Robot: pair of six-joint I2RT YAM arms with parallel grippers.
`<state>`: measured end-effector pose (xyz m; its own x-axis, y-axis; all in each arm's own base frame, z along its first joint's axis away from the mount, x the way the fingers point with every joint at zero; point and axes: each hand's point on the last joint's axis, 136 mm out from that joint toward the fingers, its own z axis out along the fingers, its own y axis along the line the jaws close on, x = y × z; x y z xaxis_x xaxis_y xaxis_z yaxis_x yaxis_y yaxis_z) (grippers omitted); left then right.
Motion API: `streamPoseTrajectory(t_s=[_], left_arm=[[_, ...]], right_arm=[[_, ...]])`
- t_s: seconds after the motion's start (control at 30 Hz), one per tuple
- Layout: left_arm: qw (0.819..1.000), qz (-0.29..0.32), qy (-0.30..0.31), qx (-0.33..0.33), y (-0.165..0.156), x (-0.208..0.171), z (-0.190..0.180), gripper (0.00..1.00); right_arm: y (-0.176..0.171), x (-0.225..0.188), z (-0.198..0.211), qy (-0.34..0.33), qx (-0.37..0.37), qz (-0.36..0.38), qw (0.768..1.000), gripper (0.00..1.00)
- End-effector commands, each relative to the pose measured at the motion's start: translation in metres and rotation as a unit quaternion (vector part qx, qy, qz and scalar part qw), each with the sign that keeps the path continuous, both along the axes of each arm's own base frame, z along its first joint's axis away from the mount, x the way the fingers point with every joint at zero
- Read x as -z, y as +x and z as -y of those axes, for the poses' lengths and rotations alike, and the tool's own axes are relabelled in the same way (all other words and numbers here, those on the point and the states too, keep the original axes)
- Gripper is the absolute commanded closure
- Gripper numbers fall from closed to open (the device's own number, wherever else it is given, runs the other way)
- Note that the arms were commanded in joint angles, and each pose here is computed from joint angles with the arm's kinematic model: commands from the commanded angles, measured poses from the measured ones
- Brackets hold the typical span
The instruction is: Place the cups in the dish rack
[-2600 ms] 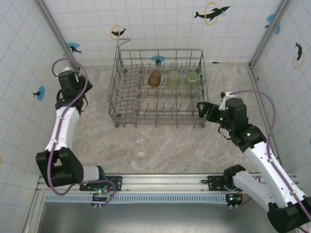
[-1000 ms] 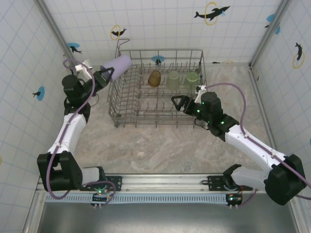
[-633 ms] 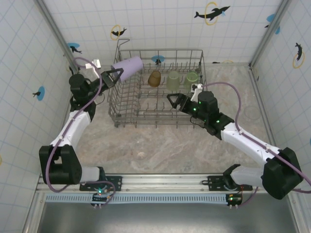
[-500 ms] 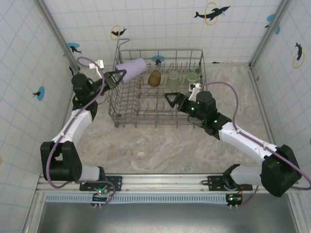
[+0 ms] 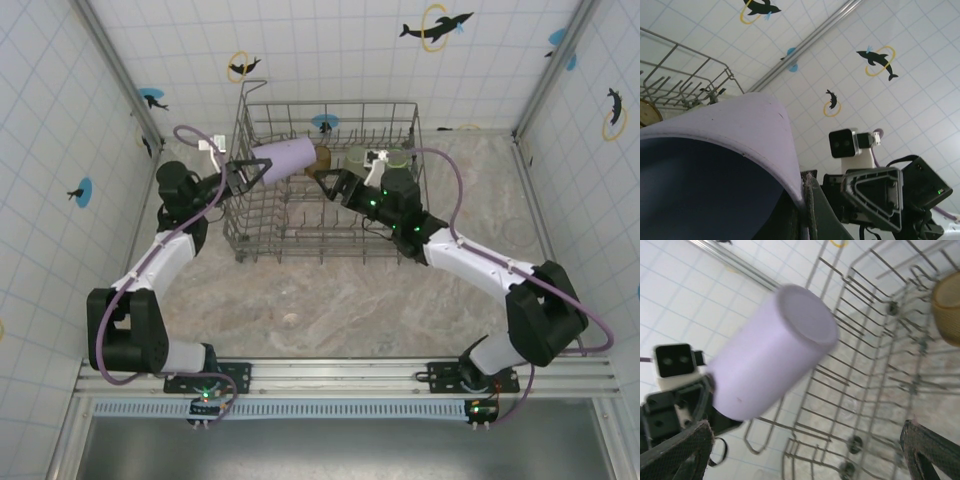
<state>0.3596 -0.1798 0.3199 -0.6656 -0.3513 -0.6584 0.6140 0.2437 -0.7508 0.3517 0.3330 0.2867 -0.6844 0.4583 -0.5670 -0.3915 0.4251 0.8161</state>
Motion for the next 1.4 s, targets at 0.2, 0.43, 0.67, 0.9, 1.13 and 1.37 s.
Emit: streamPoseTrajectory(t_s=[0.2, 0.43, 0.67, 0.9, 1.13, 1.37], left_arm=[[0.998, 0.055, 0.008, 0.037, -0.023, -0.008, 0.014, 1.0], [0.998, 0.055, 0.002, 0.037, -0.025, -0.009, 0.014, 1.0], [0.998, 0.056, -0.001, 0.042, -0.027, -0.009, 0.015, 1.0], [0.998, 0.052, -0.001, 0.045, -0.028, -0.007, 0.017, 1.0], [0.997, 0.049, 0.0, 0.055, -0.029, -0.004, 0.02, 1.0], [0.998, 0.034, 0.003, 0.053, -0.024, 0.001, 0.02, 0.78]], right_arm=[[0.021, -0.034, -0.024, 0.071, -0.009, 0.022, 0.997, 0.01], [0.032, -0.032, -0.037, 0.102, -0.016, -0.002, 0.995, 0.0], [0.037, -0.037, -0.045, 0.134, -0.013, -0.003, 0.991, 0.0], [0.043, -0.037, -0.05, 0.171, -0.013, -0.013, 0.985, 0.02], [0.045, -0.04, -0.048, 0.193, -0.009, -0.006, 0.981, 0.19], [0.043, -0.044, -0.05, 0.21, -0.018, 0.003, 0.978, 0.49]])
